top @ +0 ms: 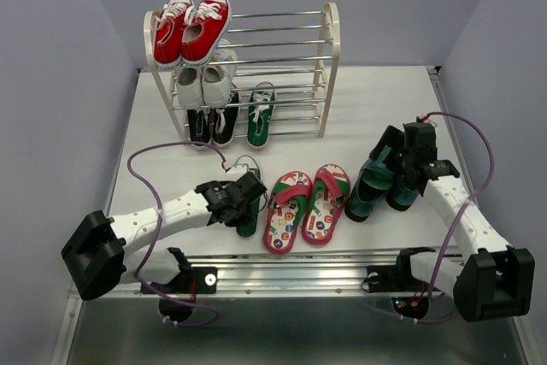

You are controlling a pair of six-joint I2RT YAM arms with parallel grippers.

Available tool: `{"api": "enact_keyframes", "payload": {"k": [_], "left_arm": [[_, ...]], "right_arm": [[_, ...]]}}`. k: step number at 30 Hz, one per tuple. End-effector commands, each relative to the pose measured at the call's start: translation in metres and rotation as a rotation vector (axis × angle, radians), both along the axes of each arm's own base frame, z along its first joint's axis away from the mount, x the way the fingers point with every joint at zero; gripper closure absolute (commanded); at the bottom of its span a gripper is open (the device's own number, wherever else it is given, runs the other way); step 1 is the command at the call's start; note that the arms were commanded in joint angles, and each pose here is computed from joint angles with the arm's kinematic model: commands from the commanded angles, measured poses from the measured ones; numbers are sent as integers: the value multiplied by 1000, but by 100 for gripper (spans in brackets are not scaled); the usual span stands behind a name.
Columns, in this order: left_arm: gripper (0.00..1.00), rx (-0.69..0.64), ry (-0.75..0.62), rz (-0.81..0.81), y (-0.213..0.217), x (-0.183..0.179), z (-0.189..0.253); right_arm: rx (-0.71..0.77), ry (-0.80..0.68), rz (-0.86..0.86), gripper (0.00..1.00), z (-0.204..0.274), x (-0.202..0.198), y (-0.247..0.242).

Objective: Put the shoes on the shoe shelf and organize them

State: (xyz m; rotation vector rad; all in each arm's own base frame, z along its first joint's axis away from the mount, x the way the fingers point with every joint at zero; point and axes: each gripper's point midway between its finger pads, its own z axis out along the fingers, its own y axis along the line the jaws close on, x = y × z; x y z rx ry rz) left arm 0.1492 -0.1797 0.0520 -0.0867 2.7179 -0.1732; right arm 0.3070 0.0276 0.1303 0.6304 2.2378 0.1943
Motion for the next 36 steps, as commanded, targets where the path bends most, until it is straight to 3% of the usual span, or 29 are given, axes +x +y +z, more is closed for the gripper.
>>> {"api": "enact_keyframes", "payload": {"k": [1,7,15,25,36], "left_arm": [[100,32,-24,-2,10,0,16],[100,-24,-156,30,13,14,68],[100,13,-230,106,42,14,104],[100,-87,-369,-15,6,41,160],[100,-136,-409,-178,-51,68,179]], "right_arm": [[-12,-39,-12,0,6,6,-3],[-11,-42,-11,0,7,6,-3],[-11,-42,-11,0,7,7,-3],[-12,-45,-13,0,8,8,-3],[-17,-49,-19,0,9,8,-5]]}}
